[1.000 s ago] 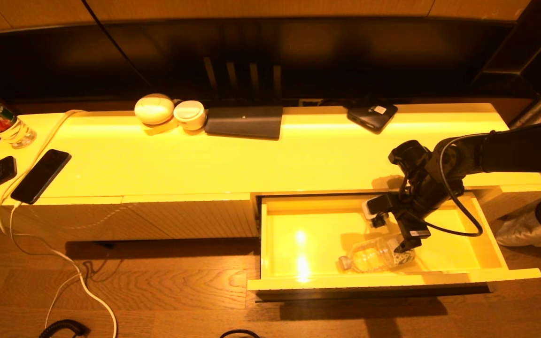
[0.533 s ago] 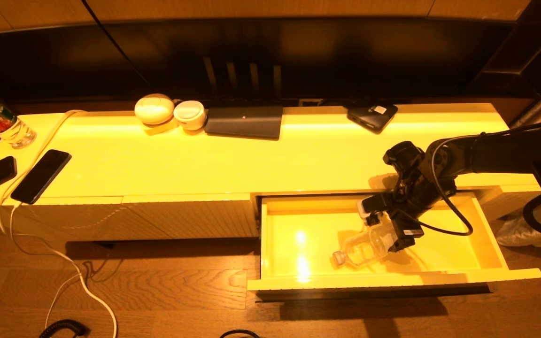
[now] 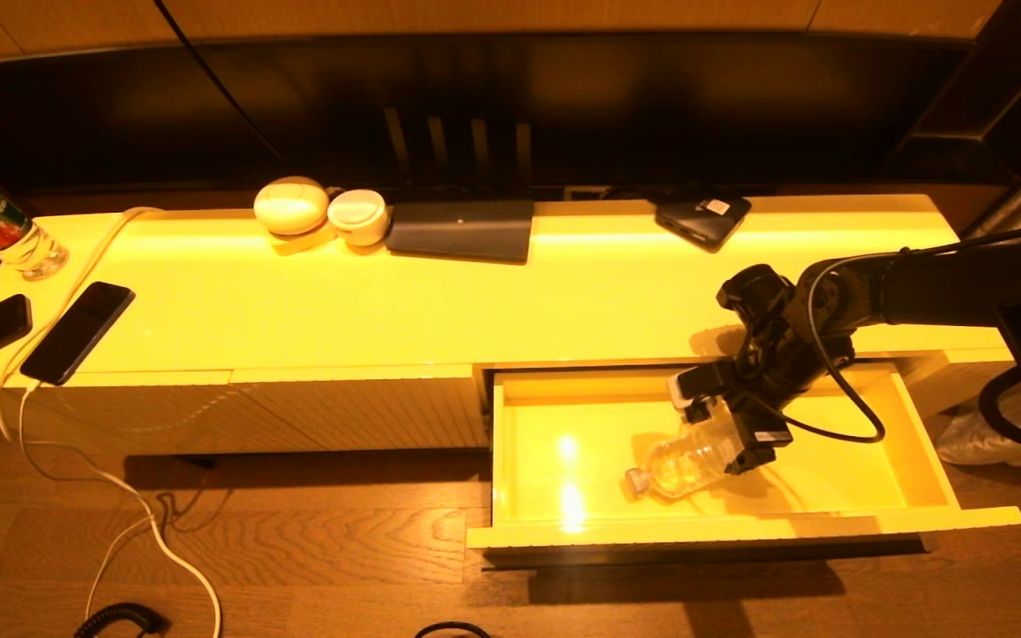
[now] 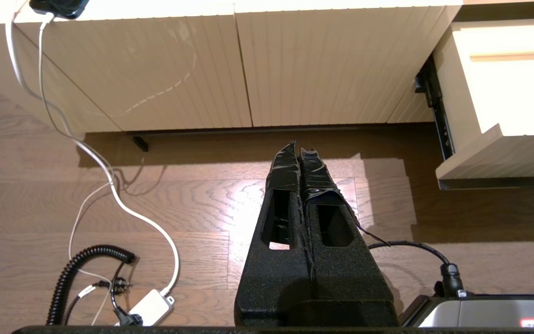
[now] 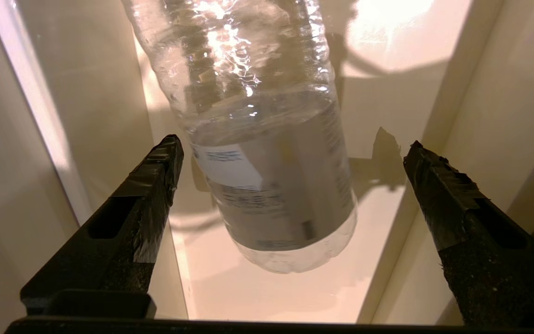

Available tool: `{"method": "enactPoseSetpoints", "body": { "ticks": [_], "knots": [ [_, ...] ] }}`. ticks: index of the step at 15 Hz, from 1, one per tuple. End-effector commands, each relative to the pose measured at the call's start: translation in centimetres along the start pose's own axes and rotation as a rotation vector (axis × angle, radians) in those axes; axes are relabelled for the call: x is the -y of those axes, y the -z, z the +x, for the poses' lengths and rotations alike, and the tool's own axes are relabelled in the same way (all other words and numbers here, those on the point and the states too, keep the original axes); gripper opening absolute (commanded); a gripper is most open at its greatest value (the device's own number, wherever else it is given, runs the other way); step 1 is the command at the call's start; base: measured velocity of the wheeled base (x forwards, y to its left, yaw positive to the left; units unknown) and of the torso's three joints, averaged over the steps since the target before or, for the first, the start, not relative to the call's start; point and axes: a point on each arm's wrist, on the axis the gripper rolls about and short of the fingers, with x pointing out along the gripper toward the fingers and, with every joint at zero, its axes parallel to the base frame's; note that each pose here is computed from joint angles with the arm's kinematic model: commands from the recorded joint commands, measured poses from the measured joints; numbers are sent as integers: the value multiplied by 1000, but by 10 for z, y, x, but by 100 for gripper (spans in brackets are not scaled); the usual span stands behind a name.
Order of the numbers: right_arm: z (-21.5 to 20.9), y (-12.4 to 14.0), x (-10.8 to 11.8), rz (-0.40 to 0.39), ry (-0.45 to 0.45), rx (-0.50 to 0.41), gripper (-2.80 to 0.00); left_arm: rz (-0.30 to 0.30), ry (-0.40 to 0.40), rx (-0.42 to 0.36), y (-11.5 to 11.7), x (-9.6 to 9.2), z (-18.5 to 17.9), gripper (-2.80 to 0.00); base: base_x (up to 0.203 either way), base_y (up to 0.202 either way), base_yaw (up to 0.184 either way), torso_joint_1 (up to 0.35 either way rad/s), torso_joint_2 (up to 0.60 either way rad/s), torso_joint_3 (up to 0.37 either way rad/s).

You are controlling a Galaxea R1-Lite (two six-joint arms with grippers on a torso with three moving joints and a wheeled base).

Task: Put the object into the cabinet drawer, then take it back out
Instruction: Take the mineral water out of the drawer and put it on the table

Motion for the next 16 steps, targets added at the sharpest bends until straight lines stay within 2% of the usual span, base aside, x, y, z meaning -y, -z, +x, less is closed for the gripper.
{"method": "enactPoseSetpoints", "body": {
  "ticks": [1,16],
  "knots": [
    [1,-2,0,-11,-6,4,0,0,-1,-1,0,0,0,-280,0,0,0,0,0,0],
    [14,-12,2,-14,-36,28,0,0,-1,-1,0,0,0,-280,0,0,0,0,0,0]
  ]
}}
